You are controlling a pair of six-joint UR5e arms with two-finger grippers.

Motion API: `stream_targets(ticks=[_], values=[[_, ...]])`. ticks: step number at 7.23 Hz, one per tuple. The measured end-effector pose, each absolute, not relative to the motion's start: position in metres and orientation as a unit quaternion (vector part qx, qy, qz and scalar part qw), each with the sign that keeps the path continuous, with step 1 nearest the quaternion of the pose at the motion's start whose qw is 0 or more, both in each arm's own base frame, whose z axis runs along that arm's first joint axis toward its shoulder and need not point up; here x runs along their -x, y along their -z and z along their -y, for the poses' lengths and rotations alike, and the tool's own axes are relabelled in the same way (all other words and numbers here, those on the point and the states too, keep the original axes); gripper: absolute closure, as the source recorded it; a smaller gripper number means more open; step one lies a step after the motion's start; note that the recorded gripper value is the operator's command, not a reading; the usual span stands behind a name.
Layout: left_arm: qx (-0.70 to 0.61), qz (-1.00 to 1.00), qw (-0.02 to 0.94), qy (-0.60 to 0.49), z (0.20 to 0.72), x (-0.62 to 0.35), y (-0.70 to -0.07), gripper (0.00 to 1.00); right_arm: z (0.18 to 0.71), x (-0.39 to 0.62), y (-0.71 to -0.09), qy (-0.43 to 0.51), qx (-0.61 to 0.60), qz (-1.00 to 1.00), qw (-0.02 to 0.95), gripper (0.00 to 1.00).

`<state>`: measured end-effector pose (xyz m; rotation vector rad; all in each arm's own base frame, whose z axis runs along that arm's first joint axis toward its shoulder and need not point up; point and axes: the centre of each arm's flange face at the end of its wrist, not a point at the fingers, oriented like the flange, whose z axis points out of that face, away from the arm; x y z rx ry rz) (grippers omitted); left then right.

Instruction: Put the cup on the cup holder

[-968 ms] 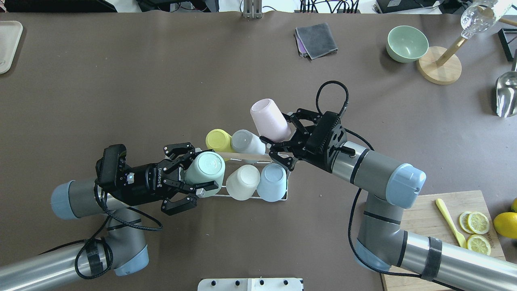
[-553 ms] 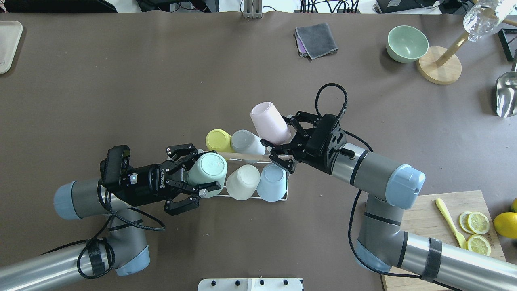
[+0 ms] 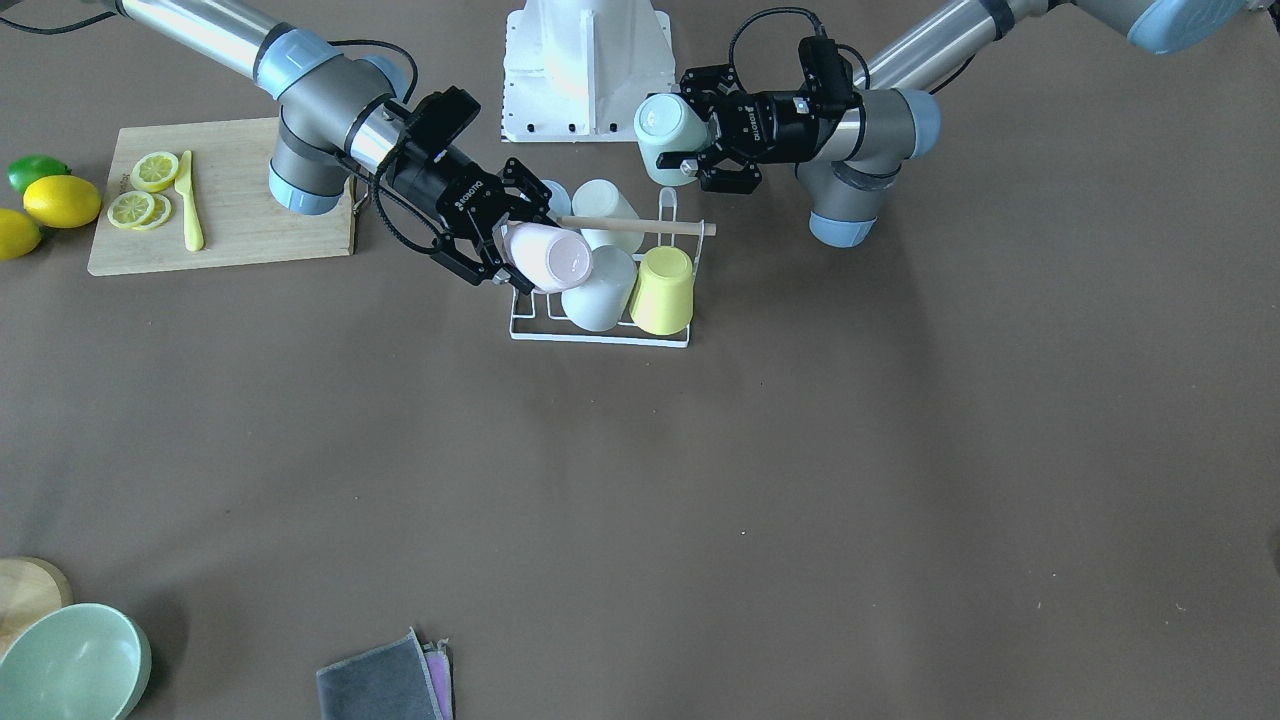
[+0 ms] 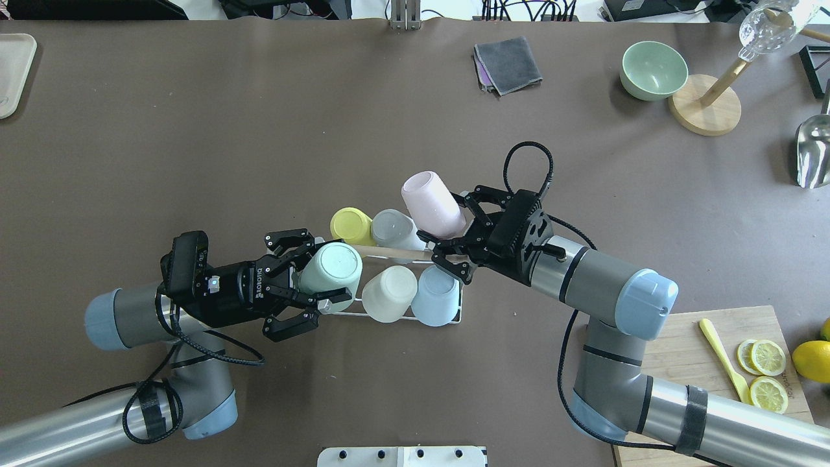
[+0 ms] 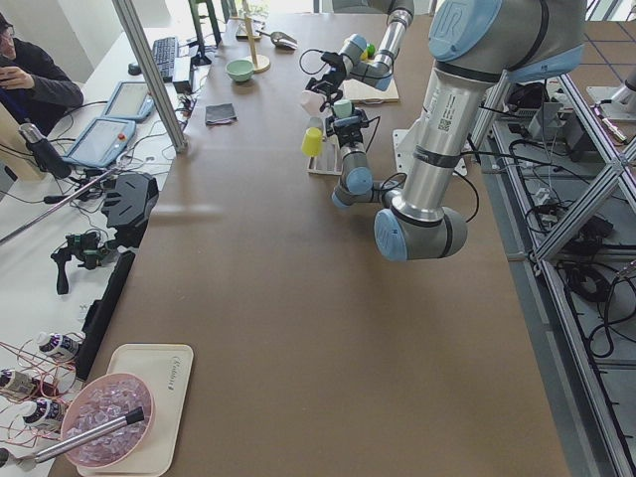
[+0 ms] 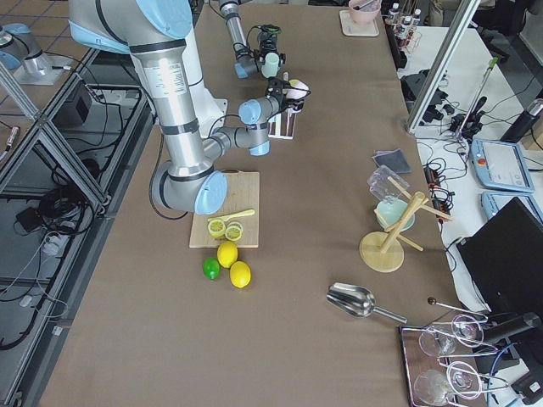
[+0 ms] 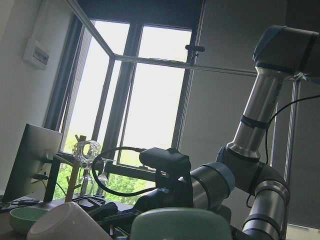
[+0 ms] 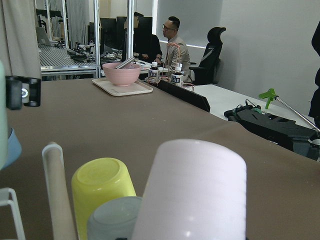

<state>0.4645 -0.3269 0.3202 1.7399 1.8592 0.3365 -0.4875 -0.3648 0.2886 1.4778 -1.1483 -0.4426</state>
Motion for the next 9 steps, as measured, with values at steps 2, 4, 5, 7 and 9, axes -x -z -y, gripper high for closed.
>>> stream_targets(ticks=[2,4,5,7,9], values=[[-0.660,-0.680,0.292,-0.128,0.335,-0.464,-0.327,1.00,0.361,0.469,-0.293,0.185,-0.635,0.496,0.562,0.00],[-0.663,-0.674,0.298,-0.130,0.338,-0.467,-0.331,1.00,0.353,0.451,-0.304,0.189,-0.634,0.500,0.559,0.00],[-0.663,-0.674,0.298,-0.131,0.338,-0.468,-0.330,1.00,0.358,0.442,-0.303,0.188,-0.636,0.500,0.557,0.00],[-0.662,-0.676,0.297,-0.131,0.336,-0.471,-0.329,1.00,0.367,0.425,-0.302,0.195,-0.636,0.503,0.551,0.00],[-0.661,-0.675,0.299,-0.132,0.335,-0.473,-0.331,1.00,0.371,0.417,-0.304,0.198,-0.635,0.503,0.552,0.00]])
